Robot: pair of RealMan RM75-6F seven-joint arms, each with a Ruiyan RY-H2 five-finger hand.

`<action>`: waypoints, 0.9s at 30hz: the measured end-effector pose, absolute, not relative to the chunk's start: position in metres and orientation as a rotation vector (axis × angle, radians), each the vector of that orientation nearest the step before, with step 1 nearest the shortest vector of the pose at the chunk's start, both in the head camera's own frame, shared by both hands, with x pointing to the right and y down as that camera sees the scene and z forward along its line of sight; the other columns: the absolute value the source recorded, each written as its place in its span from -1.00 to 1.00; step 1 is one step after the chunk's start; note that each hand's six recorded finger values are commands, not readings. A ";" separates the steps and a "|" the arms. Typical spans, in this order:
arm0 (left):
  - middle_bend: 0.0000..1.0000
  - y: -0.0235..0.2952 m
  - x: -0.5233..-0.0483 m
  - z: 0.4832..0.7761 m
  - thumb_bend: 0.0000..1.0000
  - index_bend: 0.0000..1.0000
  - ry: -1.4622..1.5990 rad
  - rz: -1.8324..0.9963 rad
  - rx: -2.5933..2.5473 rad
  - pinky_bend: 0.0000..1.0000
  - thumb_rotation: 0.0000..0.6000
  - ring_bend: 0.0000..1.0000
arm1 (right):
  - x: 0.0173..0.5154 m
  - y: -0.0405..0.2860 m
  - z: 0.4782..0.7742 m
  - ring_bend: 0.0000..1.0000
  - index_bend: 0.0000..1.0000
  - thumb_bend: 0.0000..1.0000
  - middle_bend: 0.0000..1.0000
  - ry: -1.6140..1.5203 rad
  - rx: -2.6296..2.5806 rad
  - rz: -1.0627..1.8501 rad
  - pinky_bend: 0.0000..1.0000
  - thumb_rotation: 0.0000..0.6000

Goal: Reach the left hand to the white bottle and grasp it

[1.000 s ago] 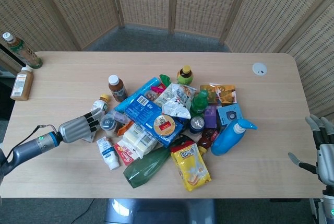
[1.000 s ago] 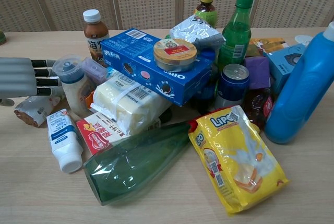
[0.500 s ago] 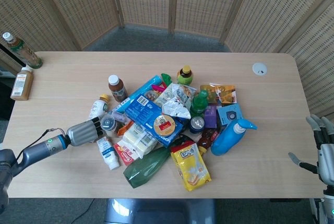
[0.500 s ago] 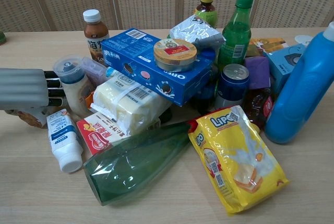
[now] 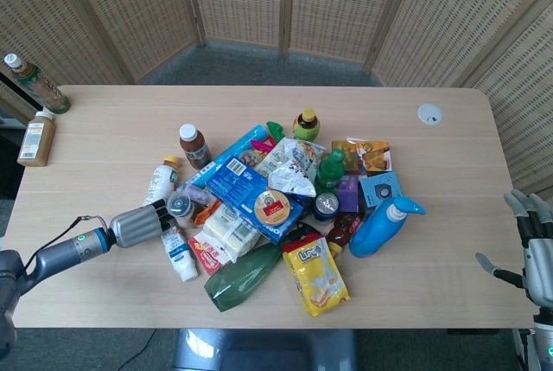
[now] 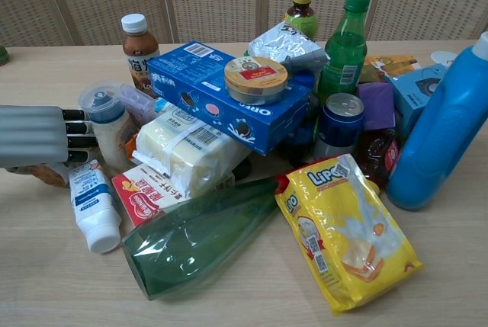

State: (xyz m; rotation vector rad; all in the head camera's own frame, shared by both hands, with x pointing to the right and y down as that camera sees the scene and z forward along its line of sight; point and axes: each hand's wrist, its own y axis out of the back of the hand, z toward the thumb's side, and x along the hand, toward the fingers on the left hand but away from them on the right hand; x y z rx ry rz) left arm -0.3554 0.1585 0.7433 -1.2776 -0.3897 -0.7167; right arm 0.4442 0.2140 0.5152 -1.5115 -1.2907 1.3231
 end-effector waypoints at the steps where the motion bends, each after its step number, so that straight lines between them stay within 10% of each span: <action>1: 0.06 0.160 -0.354 0.743 -0.92 0.39 -0.386 -0.706 -1.277 0.29 1.00 0.10 | 0.444 0.214 0.515 -1.00 -1.00 -1.00 -1.00 -1.290 -1.510 1.323 -1.00 1.00; 6: 0.52 0.161 -0.352 0.739 -0.87 0.69 -0.376 -0.679 -1.263 0.57 1.00 0.53 | 0.444 0.214 0.515 -1.00 -1.00 -1.00 -1.00 -1.293 -1.507 1.322 -1.00 1.00; 15: 0.55 0.152 -0.352 0.710 -0.87 0.70 -0.275 -0.616 -1.257 0.57 1.00 0.56 | 0.443 0.214 0.513 -1.00 -1.00 -1.00 -1.00 -1.297 -1.517 1.315 -1.00 1.00; 27: 0.54 0.097 -0.377 0.598 -0.87 0.69 -0.027 -0.530 -1.149 0.57 1.00 0.56 | 0.437 0.217 0.511 -1.00 -1.00 -1.00 -1.00 -1.293 -1.534 1.296 -1.00 1.00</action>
